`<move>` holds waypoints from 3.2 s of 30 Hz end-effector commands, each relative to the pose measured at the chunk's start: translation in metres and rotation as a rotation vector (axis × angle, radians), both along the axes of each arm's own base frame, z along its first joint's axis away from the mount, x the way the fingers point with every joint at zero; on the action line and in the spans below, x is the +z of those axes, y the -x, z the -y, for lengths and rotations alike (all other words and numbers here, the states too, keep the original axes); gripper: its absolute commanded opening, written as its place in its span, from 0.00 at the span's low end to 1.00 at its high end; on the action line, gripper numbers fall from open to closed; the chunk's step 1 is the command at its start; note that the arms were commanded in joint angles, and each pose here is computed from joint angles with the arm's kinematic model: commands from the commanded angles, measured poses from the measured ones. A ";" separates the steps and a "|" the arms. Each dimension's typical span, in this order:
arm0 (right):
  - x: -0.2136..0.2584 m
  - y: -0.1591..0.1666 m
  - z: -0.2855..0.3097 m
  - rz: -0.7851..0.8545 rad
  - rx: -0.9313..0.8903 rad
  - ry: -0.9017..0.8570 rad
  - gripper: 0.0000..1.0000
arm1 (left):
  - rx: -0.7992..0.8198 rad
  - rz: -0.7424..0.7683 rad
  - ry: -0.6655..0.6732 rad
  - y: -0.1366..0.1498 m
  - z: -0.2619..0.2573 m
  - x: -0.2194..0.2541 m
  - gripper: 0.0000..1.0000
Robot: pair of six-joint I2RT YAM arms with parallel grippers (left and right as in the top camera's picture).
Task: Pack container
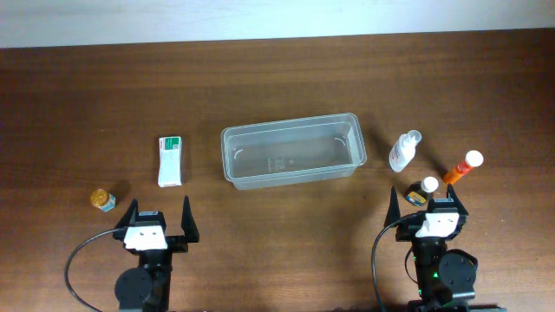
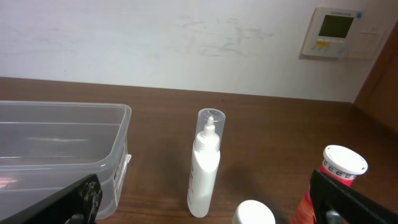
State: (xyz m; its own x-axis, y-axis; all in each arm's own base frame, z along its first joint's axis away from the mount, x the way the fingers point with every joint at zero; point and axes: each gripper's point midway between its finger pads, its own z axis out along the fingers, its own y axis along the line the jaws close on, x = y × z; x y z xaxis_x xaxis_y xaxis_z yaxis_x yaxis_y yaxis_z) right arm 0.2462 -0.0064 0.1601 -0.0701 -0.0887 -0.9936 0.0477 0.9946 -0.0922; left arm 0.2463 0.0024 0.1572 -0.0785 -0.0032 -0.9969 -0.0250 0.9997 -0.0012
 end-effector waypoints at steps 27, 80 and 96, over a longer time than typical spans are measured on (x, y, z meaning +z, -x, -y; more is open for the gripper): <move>-0.003 0.000 0.001 -0.006 -0.002 0.007 0.98 | -0.001 0.003 0.014 0.000 0.000 0.000 1.00; 0.061 -0.014 0.000 -0.119 -0.006 -0.038 0.98 | 0.030 -0.040 0.151 -0.012 -0.003 0.047 1.00; 0.113 -0.086 -0.006 -0.621 0.004 -0.028 0.98 | 0.029 -0.537 0.155 -0.090 0.006 0.076 1.00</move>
State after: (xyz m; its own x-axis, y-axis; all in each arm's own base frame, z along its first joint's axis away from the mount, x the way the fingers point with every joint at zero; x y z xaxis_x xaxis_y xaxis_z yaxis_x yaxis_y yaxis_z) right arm 0.3205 0.0011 0.2623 -0.6195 -0.0760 -0.7813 -0.0193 0.9965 -0.0816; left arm 0.3194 0.0004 0.2157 -0.5518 -0.1441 -0.8214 -0.1034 0.9892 -0.1041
